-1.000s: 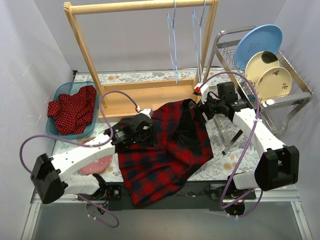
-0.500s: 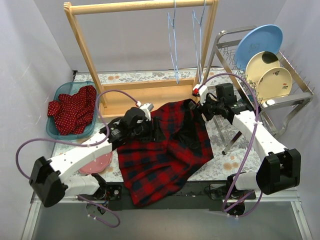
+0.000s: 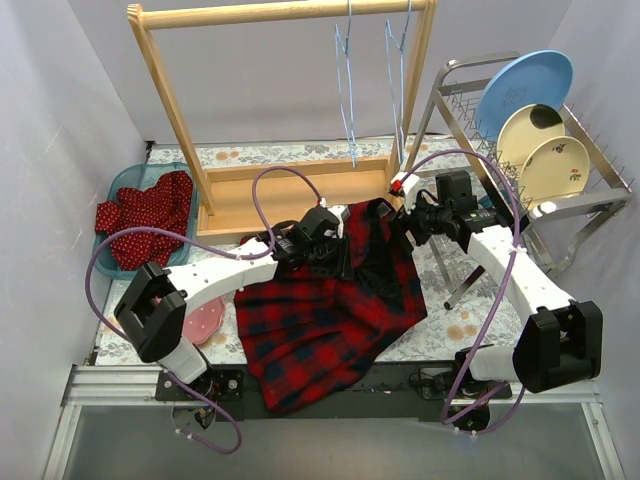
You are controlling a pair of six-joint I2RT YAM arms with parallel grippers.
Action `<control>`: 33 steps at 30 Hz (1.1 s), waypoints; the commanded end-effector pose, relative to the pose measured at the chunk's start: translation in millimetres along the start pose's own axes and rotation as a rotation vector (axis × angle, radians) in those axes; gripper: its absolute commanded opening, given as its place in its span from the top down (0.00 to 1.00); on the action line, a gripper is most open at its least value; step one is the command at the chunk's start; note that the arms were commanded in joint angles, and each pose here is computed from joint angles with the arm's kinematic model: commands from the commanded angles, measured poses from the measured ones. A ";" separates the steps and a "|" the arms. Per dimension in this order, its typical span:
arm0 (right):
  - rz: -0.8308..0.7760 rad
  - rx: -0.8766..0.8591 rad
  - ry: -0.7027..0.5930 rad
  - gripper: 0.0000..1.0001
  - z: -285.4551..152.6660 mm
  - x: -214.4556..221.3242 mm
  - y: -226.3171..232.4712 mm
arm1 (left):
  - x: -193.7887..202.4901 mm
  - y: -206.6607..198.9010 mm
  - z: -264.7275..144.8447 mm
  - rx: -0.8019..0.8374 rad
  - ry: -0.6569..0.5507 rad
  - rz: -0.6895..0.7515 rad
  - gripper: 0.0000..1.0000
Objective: Place the skirt on the hanger
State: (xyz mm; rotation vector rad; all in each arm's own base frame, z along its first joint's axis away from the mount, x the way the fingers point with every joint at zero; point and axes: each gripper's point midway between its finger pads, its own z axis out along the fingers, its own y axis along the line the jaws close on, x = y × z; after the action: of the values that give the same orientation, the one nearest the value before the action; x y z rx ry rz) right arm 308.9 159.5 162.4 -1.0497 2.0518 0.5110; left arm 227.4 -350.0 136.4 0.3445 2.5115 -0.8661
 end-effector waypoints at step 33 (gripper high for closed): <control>-0.017 -0.016 -0.013 0.21 21.2 -32.3 -2.1 | 10.6 55.8 -149.2 -0.219 -0.199 -0.060 1.00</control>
State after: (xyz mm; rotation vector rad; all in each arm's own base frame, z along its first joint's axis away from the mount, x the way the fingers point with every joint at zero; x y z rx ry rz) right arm 317.2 183.4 158.8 -1.0937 2.0637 0.5580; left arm 193.5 -228.9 203.8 0.1399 2.4105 -0.6510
